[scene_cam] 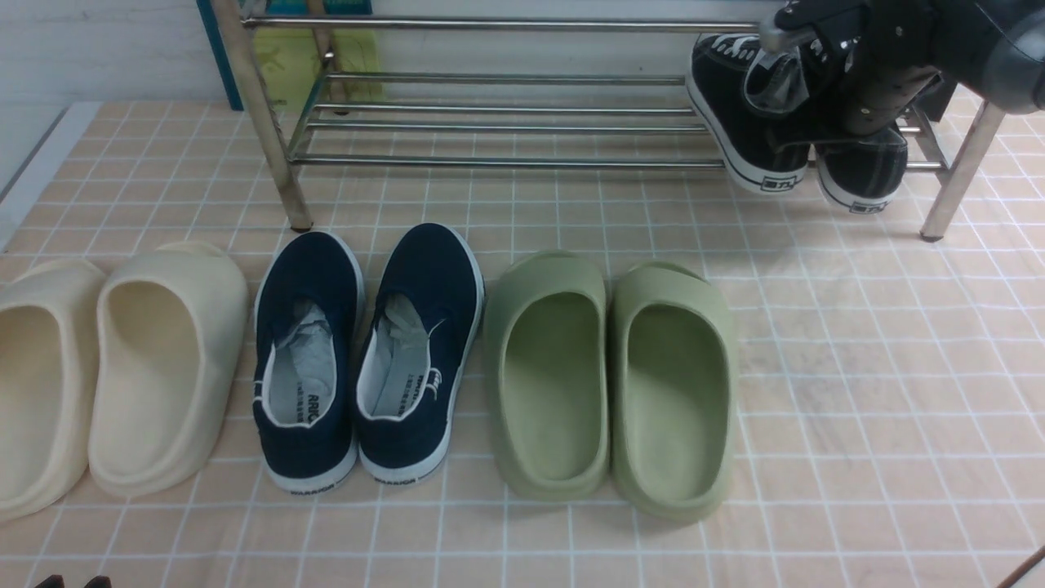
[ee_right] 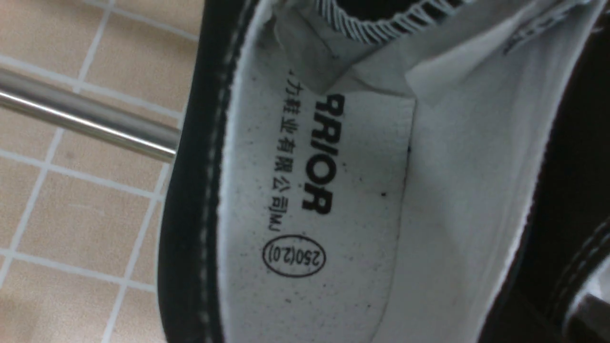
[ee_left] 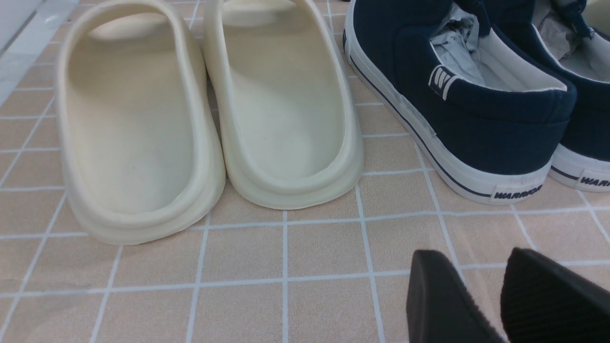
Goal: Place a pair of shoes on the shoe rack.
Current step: Use the right arm to put a shoe into the shoe rack
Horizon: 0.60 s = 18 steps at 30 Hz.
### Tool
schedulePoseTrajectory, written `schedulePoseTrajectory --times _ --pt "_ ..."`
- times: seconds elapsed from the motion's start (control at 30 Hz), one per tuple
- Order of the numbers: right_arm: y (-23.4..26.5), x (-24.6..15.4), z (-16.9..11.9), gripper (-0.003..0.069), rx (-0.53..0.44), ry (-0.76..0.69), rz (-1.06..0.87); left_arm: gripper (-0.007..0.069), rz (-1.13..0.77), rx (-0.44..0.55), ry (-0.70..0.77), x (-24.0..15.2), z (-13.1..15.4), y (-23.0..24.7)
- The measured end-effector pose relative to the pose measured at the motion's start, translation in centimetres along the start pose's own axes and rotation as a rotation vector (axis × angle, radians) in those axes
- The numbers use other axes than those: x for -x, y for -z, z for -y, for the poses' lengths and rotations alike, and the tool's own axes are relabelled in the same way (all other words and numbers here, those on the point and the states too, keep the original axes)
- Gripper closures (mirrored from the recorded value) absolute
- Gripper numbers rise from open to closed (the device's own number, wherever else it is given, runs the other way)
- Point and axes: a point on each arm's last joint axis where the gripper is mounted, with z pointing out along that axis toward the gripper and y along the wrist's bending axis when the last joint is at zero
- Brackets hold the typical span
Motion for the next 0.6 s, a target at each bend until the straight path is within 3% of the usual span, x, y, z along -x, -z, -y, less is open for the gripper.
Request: schedulePoseTrajectory --times 0.07,0.37,0.47,0.6 --pt "0.0 0.1 0.0 0.0607 0.000 0.001 0.005 0.0386 0.000 0.000 0.000 0.0 0.0 0.0" --pt "1.1 0.8 0.1 0.0258 0.021 -0.058 0.056 0.0386 0.000 0.000 0.000 0.0 0.0 0.0" --pt "4.1 1.5 0.4 0.0191 0.030 -0.082 0.073 0.0386 0.000 0.000 0.000 0.0 0.0 0.0" --pt "9.1 2.7 1.0 0.0178 0.030 -0.094 0.132 0.0386 0.000 0.000 0.000 0.0 0.0 0.0"
